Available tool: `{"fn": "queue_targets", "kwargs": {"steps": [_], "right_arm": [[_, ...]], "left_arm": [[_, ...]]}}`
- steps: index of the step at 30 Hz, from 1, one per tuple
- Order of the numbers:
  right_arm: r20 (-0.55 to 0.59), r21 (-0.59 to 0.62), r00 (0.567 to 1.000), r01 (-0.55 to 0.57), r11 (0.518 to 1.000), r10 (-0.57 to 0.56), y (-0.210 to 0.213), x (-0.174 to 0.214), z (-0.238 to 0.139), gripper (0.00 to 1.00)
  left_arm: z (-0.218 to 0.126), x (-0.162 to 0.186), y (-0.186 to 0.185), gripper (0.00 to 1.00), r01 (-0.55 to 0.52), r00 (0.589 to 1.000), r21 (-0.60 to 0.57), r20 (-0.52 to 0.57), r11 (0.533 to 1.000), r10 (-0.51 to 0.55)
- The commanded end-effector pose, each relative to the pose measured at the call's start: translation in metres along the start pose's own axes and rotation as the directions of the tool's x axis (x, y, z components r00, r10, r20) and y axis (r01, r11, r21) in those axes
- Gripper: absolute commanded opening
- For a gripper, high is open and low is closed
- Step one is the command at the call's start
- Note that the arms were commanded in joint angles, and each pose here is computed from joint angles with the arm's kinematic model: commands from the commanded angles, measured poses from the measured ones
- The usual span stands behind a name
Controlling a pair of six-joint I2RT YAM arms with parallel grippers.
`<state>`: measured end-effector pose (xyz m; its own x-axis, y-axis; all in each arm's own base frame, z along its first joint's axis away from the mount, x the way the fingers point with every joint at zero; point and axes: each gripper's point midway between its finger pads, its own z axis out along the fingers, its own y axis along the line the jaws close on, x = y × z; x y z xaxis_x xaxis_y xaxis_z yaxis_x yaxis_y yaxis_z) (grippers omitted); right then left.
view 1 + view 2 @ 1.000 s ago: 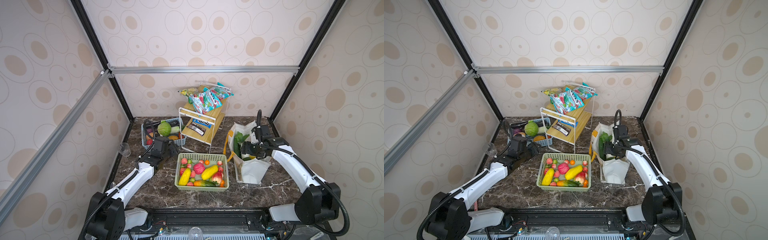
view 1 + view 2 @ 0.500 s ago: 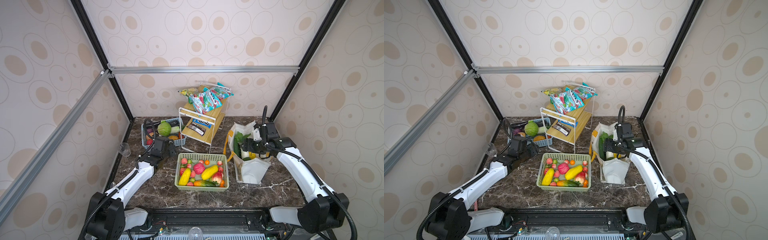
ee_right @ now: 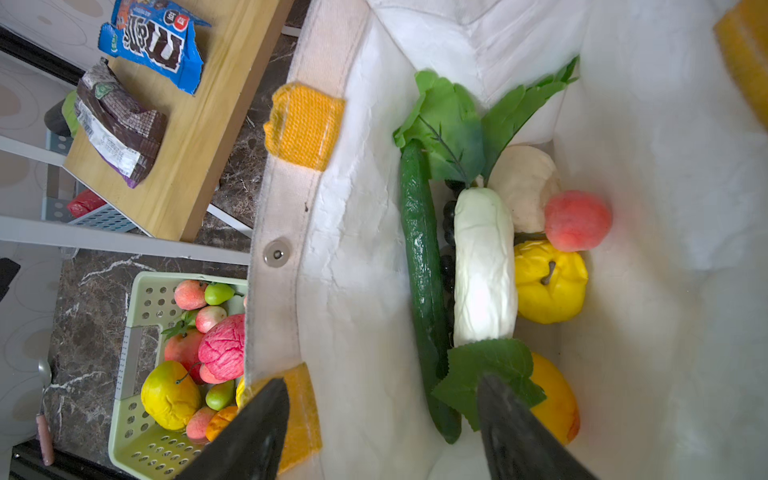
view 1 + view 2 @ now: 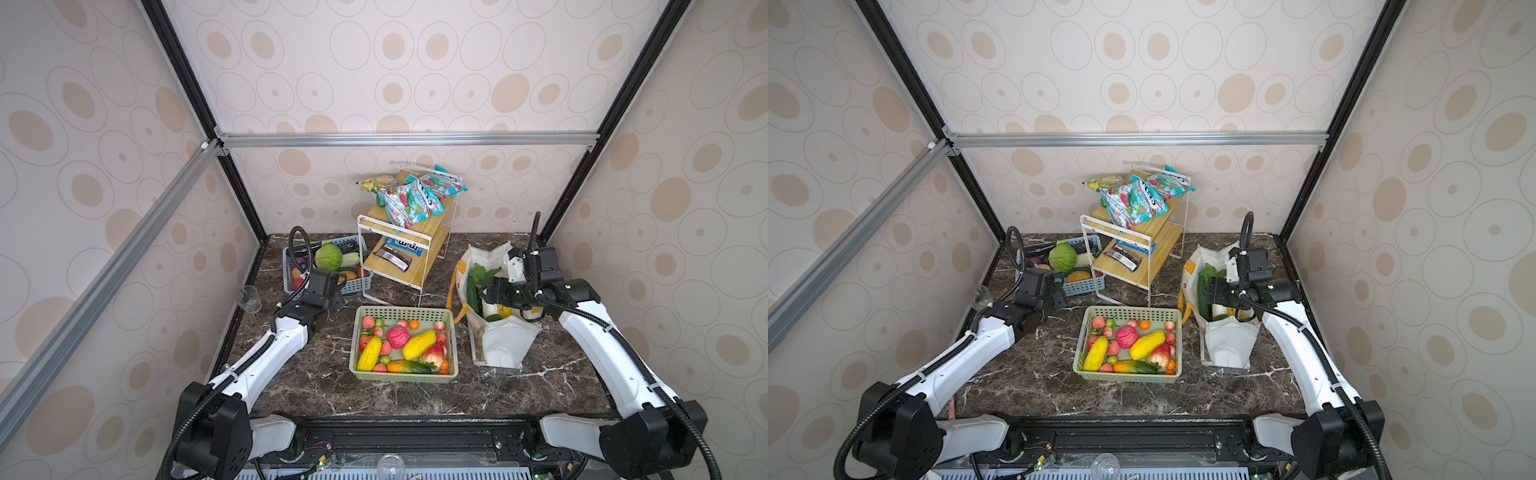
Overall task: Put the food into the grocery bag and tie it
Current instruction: 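Open the right gripper on the cucumber while the left arm moves to the blue basket, then lower the left gripper into the blue basket over the red pepper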
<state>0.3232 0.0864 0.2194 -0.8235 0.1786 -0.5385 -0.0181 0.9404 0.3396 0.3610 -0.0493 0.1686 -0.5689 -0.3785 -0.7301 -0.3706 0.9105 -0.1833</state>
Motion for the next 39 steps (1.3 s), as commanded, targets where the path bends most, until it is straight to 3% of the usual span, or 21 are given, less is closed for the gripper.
{"fn": "queue_targets", "kwargs": {"steps": [1,16,28,39], "right_arm": [[0.008,-0.02,1.0,-0.015,1.0,0.015,0.001,0.002,-0.003,0.75],[0.007,-0.053,1.0,-0.014,0.998,0.015,0.007,0.006,-0.006,0.75],[0.013,-0.055,1.0,-0.01,0.998,0.01,0.008,0.002,-0.008,0.75],[0.007,-0.053,1.0,-0.014,0.999,0.014,0.007,0.0,-0.002,0.75]], "left_arm": [[0.002,-0.013,0.009,0.65,-0.054,0.998,-0.071,0.015,0.996,0.056],[0.05,-0.036,0.008,0.66,-0.089,0.994,-0.06,-0.073,0.994,0.084],[0.095,-0.062,0.035,0.66,-0.083,0.991,-0.159,-0.113,0.984,0.065],[0.138,-0.054,0.055,0.69,-0.103,0.972,-0.209,-0.227,0.972,0.055]]}}
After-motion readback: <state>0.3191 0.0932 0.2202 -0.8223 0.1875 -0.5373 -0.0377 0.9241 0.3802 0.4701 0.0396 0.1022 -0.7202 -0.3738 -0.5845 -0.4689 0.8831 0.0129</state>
